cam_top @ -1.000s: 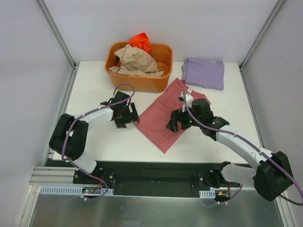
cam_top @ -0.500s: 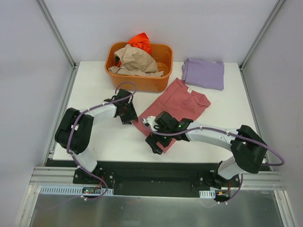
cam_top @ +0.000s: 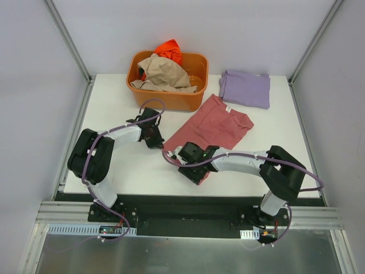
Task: Fold and stack the t-shirts
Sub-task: Grab one side of the 2/3 rectangular tshirt with both arms
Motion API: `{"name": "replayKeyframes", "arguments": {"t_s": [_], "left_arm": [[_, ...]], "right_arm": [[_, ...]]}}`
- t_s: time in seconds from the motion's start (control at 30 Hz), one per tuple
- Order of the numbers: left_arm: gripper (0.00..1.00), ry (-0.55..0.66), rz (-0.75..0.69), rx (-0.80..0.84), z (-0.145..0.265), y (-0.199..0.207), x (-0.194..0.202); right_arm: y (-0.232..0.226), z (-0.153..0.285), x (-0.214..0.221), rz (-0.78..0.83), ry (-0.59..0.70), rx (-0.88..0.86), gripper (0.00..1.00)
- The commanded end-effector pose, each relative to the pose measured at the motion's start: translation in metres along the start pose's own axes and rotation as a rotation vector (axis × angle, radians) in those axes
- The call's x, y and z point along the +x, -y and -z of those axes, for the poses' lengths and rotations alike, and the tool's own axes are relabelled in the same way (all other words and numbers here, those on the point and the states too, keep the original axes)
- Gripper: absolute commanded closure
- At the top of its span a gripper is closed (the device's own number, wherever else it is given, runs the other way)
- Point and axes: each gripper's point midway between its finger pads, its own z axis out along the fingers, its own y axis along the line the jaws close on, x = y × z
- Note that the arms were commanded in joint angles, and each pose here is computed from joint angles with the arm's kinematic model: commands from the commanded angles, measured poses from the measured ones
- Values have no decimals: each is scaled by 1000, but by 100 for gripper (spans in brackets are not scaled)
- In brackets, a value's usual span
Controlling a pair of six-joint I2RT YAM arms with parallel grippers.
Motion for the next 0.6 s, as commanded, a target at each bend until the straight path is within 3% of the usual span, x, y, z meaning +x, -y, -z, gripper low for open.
{"name": "replayKeyframes", "arguments": {"t_s": [0.0,0.17,0.3,0.57], "left_arm": [[100,34,12,-83,1,-23,1],[100,62,18,-69,15,-25,2],[100,115,31,-90,38,-37,3],[100,377,110,-201,109,-89,-2]], "right_arm": [[10,-3,27,34,-130,124,56],[-11,1,19,98,-102,112,75],[-61,12,-6,140,37,-133,88],[-135,71,-58,209,273,-556,87]]}}
